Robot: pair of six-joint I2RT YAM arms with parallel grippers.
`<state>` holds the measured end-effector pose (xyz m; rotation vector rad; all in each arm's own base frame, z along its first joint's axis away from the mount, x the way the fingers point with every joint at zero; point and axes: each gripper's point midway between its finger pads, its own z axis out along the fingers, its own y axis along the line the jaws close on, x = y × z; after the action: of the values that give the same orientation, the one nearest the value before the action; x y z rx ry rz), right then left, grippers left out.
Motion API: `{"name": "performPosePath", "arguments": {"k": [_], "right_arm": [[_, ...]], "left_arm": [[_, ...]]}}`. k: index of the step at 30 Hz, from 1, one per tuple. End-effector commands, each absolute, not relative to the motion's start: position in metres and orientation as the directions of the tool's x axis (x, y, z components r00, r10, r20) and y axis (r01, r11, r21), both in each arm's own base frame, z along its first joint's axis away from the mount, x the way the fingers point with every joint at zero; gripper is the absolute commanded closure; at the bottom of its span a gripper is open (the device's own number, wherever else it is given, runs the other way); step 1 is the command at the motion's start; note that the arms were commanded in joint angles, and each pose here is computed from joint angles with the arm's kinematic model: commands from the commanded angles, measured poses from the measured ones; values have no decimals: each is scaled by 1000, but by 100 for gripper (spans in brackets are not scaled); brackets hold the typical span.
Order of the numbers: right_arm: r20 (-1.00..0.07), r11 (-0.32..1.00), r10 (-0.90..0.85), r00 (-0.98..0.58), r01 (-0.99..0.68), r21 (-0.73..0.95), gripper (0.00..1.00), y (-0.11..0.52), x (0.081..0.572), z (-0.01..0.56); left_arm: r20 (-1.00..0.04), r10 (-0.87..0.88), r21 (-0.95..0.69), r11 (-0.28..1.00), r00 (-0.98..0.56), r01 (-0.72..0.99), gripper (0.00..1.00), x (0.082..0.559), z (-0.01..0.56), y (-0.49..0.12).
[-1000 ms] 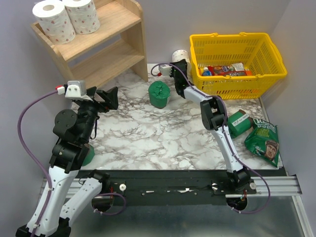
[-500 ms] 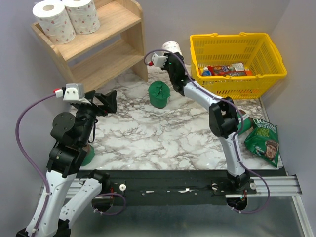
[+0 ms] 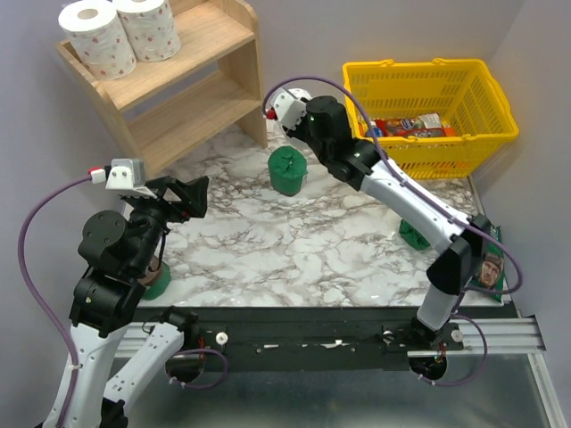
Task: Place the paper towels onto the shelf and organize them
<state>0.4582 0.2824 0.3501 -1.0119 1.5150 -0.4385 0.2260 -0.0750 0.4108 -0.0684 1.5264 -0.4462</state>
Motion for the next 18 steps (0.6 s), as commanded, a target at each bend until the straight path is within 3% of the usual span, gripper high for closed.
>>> {"name": "performPosePath", "arguments": {"k": [1,5,8,13,18], "right_arm": [[-693,591,-718,-58,-577,-564,64,285,358,332],[-731,579,-648,-213,-761,-292,61,295,277,299],[-685,615,-630,-365,-773,-154,61,291,243,268],[-579,658,-629,-519,-752,-41,61,292,219,214],[-471,675,-668,-576,-735,-59,61,298,226,173]], "left_arm": [[-944,-324,-329,916,-61,230,1,204,408,-69],[-948,-311,-318,921,-67,224,1,193,405,-63],[-951,-299,-309,923,-79,230,2,187,394,-63],[-953,-272,-295,931,-130,215,2,187,377,-63],[-952,-265,-295,927,-152,233,2,185,372,-66]]}}
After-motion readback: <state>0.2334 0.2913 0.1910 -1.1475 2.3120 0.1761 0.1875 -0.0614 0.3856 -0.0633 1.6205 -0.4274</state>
